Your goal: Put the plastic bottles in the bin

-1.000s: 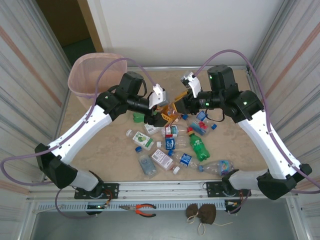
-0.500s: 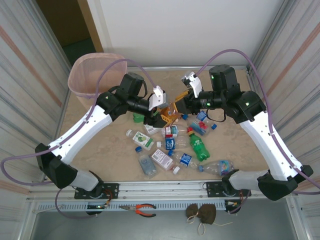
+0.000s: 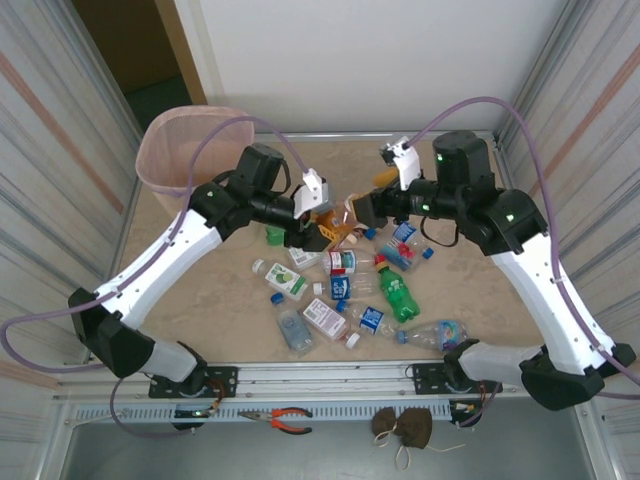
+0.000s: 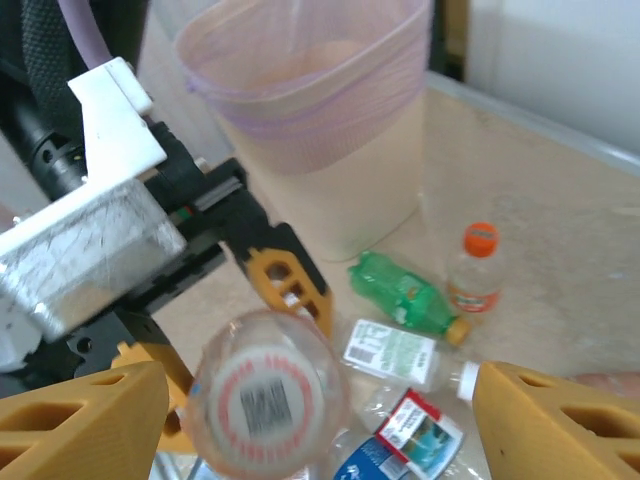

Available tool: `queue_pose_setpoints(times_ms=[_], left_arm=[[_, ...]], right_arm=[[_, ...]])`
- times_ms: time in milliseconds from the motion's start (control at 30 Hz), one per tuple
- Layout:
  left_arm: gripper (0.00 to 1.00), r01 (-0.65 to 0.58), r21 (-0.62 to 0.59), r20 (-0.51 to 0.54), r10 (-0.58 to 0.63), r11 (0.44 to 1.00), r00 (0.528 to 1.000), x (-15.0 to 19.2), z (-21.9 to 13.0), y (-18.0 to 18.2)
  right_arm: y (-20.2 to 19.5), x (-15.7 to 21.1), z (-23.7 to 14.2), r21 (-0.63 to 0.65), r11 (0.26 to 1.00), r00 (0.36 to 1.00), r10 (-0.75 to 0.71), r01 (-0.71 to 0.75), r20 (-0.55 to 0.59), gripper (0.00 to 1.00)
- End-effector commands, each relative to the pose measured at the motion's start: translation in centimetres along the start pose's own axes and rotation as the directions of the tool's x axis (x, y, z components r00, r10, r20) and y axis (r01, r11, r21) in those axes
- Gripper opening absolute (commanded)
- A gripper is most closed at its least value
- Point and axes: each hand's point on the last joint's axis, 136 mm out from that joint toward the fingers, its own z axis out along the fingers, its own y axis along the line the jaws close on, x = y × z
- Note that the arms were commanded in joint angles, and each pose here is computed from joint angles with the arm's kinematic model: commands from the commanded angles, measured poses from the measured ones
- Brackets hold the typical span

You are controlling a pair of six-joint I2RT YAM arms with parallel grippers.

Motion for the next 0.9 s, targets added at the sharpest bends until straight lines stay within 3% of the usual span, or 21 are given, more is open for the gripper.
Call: queue_pose_setpoints(times_ms=[0,200,433,700,867], left_arm=[[0.54,0.032,-0.127,0.031,-0.029,0.991,0.999,-2.0,-3.2,1.7],[0.51,0.139,-0.398,0.035,-0.136,0.907,0.990,-2.4,-8.5,6.9],[0.51,0.212,-0.663,0.044,-0.245,0.718,0.968,-2.4,-16.4,12.1],[0.50,0.306,-0.804,0.073,-0.426,0.510,0.902,1.7,-23.7,17.3],[0.49,0.296,-0.873,0.059,-0.520,0.387,0.852,5.7,-26.8,19.8]], right_arm=[[-2.6,-2.1,-3.3,0.159,0.985,0.992,0.046,-0.064,0.119,0.80],[-7.4,-1.2,-5.5,0.285,0.932,0.967,0.174,-0.223,0.188,0.80],[-11.0,1.1,-6.2,0.328,0.880,0.935,0.289,-0.343,0.204,0.80],[-12.6,3.0,-5.1,0.340,0.863,0.927,0.339,-0.375,0.163,0.80],[-13.4,4.2,-4.6,0.357,0.850,0.922,0.362,-0.388,0.138,0.80]])
